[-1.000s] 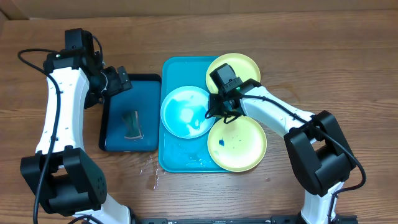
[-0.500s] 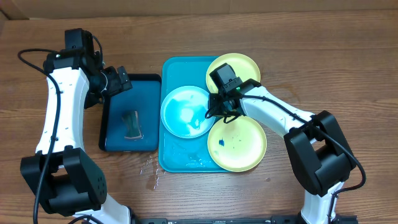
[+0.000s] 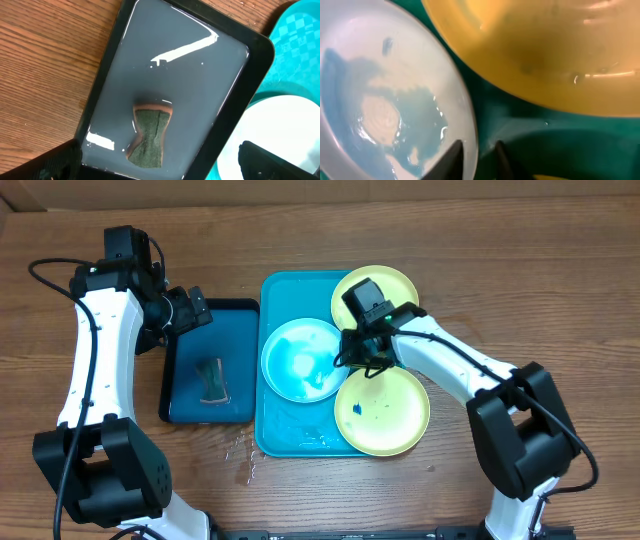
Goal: Clean dirty plates on tray and stack at the side
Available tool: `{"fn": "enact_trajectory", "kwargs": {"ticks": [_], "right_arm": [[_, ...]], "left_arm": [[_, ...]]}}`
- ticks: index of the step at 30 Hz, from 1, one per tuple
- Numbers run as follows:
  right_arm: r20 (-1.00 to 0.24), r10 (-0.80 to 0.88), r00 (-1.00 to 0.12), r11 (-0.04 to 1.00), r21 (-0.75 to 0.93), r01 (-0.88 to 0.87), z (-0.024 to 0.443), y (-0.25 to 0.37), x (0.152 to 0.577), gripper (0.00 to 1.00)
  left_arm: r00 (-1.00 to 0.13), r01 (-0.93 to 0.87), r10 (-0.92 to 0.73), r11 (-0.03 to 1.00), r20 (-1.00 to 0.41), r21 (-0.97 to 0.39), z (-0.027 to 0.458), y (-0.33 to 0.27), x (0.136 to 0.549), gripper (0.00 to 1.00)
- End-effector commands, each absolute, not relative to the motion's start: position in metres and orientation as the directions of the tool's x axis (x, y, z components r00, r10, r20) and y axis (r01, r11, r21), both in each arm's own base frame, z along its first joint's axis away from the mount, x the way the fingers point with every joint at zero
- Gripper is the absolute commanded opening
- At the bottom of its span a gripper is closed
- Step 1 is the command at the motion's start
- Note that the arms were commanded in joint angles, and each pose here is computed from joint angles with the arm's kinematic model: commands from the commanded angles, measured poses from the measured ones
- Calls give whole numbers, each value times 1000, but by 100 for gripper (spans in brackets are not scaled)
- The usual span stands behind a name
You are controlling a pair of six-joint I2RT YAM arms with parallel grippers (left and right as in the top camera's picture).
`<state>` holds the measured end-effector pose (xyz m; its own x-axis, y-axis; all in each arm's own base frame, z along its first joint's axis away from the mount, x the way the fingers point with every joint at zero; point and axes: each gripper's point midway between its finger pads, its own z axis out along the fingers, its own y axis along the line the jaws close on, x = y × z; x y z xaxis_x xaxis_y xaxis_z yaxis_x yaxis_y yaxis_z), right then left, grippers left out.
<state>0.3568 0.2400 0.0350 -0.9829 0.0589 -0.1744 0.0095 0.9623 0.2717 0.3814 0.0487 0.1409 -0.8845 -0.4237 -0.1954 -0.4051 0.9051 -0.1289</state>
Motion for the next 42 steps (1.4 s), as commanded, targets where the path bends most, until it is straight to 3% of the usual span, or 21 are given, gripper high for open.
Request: {"fn": "enact_trajectory", "kwargs": {"ticks": [1, 7, 16, 28, 33, 42], "right_arm": [[-235, 69, -970, 954, 300, -5, 60, 245, 369, 31], [-216, 50, -975, 957, 288, -15, 41, 248, 361, 32], [-205, 46, -978, 965, 263, -10, 14, 245, 356, 27], [-216, 49, -975, 963, 270, -12, 8, 247, 358, 24], [-213, 47, -976, 962, 273, -14, 3, 248, 358, 4], [-235, 48, -971, 925, 377, -45, 45, 266, 366, 4]], "left_arm": [[-874, -408, -432, 901, -222, -146, 152, 47, 385, 100], [-874, -408, -432, 901, -222, -146, 152, 47, 385, 100], [-874, -408, -432, 901, -222, -146, 152, 47, 384, 100], [-874, -408, -432, 901, -222, -146, 152, 47, 384, 100], [-874, -409, -433, 901, -223, -146, 152, 48, 385, 100], [-874, -408, -432, 901, -222, -146, 152, 47, 384, 100]]}}
